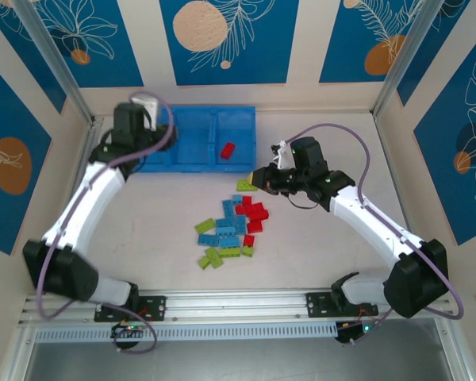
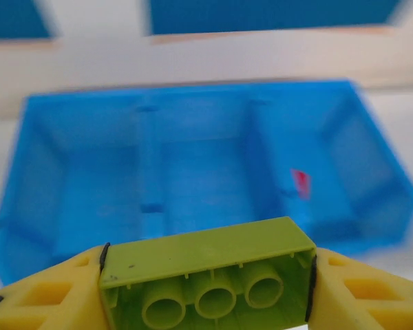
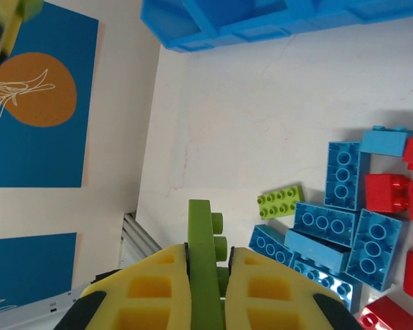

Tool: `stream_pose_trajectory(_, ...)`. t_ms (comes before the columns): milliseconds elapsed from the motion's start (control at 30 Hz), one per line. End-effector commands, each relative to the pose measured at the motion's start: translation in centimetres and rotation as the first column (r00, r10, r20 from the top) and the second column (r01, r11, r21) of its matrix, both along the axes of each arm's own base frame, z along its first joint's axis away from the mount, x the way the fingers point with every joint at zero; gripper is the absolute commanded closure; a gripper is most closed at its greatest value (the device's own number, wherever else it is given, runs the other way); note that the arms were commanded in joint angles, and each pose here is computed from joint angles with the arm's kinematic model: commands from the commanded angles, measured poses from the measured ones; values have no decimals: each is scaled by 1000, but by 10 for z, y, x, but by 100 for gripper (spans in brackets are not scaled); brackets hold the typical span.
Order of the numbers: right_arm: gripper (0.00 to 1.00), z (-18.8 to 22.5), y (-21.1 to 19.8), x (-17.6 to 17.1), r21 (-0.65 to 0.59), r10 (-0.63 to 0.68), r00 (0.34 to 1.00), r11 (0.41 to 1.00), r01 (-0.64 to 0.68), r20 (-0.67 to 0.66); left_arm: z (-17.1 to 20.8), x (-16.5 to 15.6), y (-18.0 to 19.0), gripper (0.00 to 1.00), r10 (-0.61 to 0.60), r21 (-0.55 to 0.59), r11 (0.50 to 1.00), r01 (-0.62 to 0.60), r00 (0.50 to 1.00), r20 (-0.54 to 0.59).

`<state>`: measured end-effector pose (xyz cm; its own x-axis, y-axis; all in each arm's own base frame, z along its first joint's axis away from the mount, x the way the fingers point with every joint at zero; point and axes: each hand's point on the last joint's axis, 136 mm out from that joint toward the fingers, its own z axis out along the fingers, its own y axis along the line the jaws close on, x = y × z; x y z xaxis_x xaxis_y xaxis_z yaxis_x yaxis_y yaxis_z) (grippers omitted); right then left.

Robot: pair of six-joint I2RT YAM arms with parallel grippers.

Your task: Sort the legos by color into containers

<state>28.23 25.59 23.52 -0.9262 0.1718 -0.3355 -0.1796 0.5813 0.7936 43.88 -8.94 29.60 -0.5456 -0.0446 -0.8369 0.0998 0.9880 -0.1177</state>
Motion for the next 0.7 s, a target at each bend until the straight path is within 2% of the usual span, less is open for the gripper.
stream_pose_trajectory(0, 100, -9, -10, -5, -54, -38, 999, 998, 38, 0, -30, 40, 52, 69, 282, -113, 948, -299, 949, -143)
stream_pose_trajectory(100, 100, -7, -14, -7, -68, -40, 999, 997, 40, 12, -58, 79, 81, 67, 364, -127, 909, -397, 904, -226)
stream_pose_trajectory(167, 100, -5, -16, -8, -81, -39, 999, 996, 41, 22, -79, 101, 83, 62, 344, -126, 913, -389, 898, -275)
stream_pose_trajectory(333, 100, 4, -19, -8, -117, -35, 997, 992, 42, 67, -103, 128, 81, 34, 316, -105, 926, -364, 895, -314)
stream_pose_trajectory(400, 100, 9, -18, -6, -129, -34, 995, 991, 45, 90, -95, 128, 80, 28, 308, -115, 928, -354, 904, -297)
stream_pose_trajectory(500, 100, 16, -6, -3, -167, -12, 988, 985, 39, 155, -66, 120, 74, 24, 277, -167, 933, -319, 932, -235)
stream_pose_trajectory(533, 100, 20, 1, -1, -181, 5, 983, 983, 28, 182, -51, 114, 73, 22, 271, -181, 933, -310, 940, -208)
stream_pose_trajectory(567, 100, 23, 8, 1, -194, 18, 979, 981, 22, 204, -39, 109, 73, 16, 270, -190, 933, -304, 945, -185)
stream_pose_trajectory(667, 100, 33, 36, 6, -210, 71, 966, 978, -18, 250, -4, 84, 76, 13, 281, -199, 933, -300, 952, -119)
